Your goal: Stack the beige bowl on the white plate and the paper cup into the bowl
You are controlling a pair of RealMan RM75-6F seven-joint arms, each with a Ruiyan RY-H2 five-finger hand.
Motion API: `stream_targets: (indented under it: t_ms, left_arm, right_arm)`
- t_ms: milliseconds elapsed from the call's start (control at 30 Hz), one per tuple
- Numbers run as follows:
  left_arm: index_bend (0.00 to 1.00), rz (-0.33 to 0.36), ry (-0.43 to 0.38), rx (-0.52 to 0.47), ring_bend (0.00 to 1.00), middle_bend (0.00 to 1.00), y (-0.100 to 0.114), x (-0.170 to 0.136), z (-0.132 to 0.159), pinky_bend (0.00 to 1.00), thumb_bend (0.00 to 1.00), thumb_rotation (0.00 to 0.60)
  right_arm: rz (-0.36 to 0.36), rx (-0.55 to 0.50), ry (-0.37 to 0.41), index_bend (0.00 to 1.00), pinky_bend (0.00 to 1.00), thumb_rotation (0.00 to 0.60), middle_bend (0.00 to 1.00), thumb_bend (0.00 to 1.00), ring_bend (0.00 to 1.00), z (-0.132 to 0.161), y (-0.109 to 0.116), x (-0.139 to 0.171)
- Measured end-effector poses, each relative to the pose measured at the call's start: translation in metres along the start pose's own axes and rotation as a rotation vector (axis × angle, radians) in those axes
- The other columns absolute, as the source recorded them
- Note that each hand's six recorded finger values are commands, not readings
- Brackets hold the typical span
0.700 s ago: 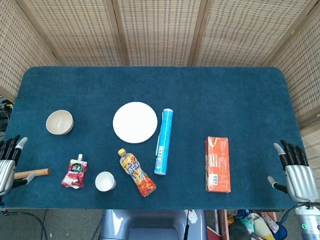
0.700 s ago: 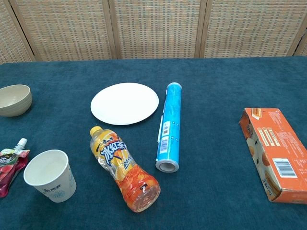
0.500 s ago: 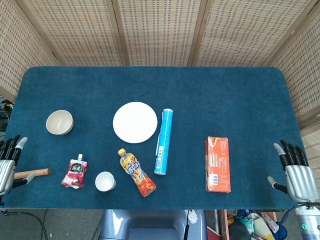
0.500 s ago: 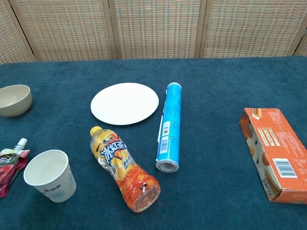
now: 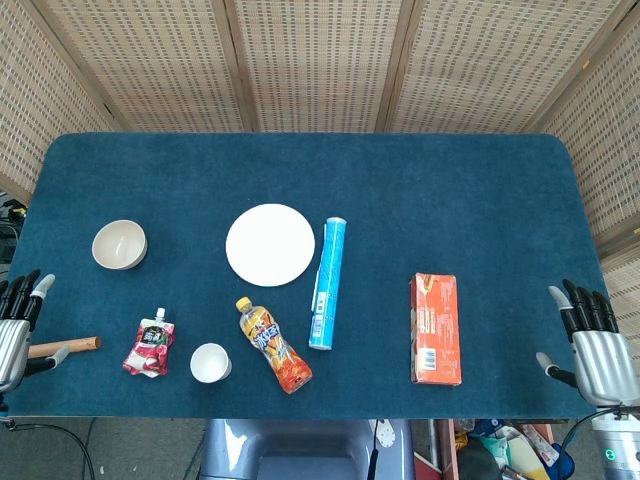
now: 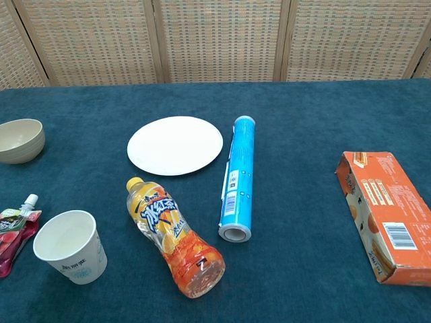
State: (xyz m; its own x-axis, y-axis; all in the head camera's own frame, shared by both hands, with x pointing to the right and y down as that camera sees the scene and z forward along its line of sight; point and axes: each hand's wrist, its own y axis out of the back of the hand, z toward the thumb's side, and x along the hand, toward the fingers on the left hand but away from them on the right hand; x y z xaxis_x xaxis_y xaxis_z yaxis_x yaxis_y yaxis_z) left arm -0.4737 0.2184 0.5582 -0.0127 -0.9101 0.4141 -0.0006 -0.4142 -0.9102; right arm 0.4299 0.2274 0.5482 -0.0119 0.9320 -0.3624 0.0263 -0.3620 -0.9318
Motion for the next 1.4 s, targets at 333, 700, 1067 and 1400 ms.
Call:
stream_targets:
  t_ms: [333, 700, 1067, 1400]
  left_arm:
    - [0.00, 0.005, -0.006, 0.002, 0.00, 0.00, 0.002, -0.002, 0.003, 0.00, 0.03, 0.600]
    - [0.00, 0.005, -0.005, 0.003, 0.00, 0.00, 0.002, -0.001, 0.003, 0.00, 0.04, 0.600]
    - [0.00, 0.007, -0.010, -0.006, 0.00, 0.00, 0.002, 0.003, 0.005, 0.00, 0.06, 0.600]
    - [0.14, 0.099, -0.020, -0.027, 0.00, 0.00, 0.020, 0.037, -0.005, 0.00, 0.16, 0.600]
  right_arm:
    - [0.003, 0.001, -0.004, 0.00, 0.00, 0.600, 0.00, 0.17, 0.00, -0.002, -0.001, 0.000]
    - [0.002, 0.001, -0.002, 0.00, 0.00, 0.600, 0.00, 0.17, 0.00, -0.001, 0.000, 0.000]
    - [0.000, -0.007, -0.008, 0.00, 0.00, 0.600, 0.00, 0.17, 0.00, -0.003, 0.001, 0.001]
    - [0.002, -0.009, -0.008, 0.00, 0.00, 0.600, 0.00, 0.17, 0.00, -0.003, 0.000, 0.000]
